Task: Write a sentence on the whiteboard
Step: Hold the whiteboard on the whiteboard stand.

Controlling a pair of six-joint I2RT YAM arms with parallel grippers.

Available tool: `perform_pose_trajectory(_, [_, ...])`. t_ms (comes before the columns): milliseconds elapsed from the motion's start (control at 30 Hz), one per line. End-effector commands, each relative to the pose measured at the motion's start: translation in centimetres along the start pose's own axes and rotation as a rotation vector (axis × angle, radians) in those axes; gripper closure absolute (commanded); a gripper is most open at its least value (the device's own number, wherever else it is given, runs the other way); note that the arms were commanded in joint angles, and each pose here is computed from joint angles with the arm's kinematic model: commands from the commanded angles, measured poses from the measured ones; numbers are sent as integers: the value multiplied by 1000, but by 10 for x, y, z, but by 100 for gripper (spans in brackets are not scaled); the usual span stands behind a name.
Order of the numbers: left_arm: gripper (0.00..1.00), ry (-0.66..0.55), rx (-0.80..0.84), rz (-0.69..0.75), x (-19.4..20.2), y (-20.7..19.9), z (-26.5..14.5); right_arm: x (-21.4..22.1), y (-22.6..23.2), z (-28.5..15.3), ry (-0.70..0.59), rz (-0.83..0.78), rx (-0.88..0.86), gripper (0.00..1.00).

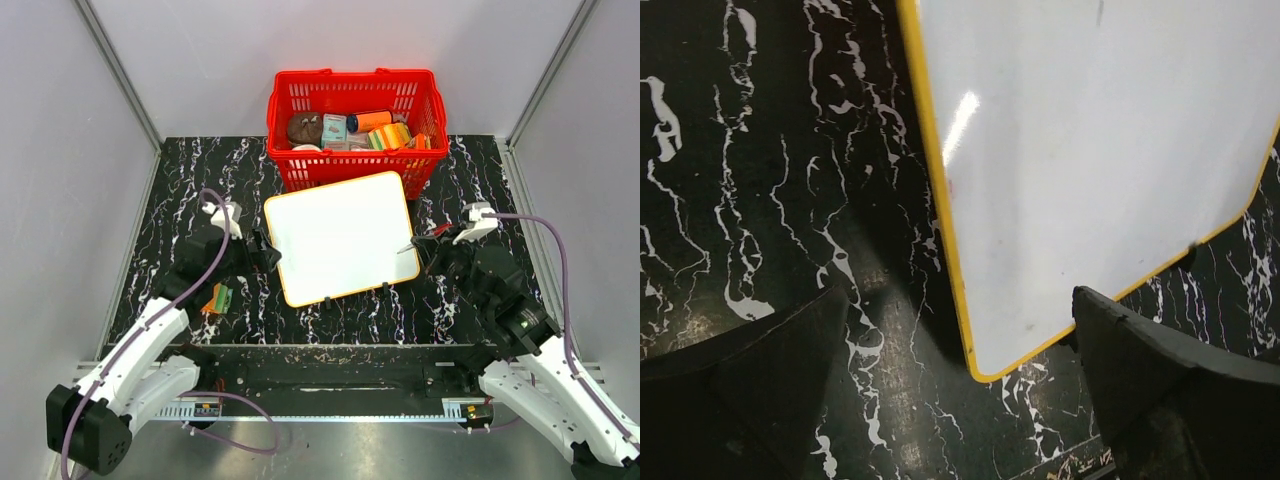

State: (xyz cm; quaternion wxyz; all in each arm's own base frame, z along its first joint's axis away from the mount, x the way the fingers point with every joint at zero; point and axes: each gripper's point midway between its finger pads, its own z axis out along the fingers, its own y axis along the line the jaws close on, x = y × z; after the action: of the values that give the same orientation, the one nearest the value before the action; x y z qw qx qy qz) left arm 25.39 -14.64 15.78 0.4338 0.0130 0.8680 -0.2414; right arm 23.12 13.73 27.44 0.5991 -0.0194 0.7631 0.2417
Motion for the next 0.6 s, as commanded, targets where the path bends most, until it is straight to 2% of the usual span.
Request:
perform_pose_trajectory(0, [1,-97,5,-76,-19,5,-1,-9,10,6,-31,26,-36,100])
perform_pose_trajectory(133, [1,-111,-13,-134,-15,23,3,-14,15,10,-39,53,-47,100])
perform_pose_trajectory(233, [1,-134,50,-167,-16,23,8,-16,21,14,-34,47,-64,100])
perform_pose_trajectory(400, [1,-173,212,-165,-23,6,13,-14,34,27,-12,48,-118,100])
perform_pose_trajectory(567, [1,-223,288,-140,-36,-4,13,-11,53,40,-1,50,-210,100])
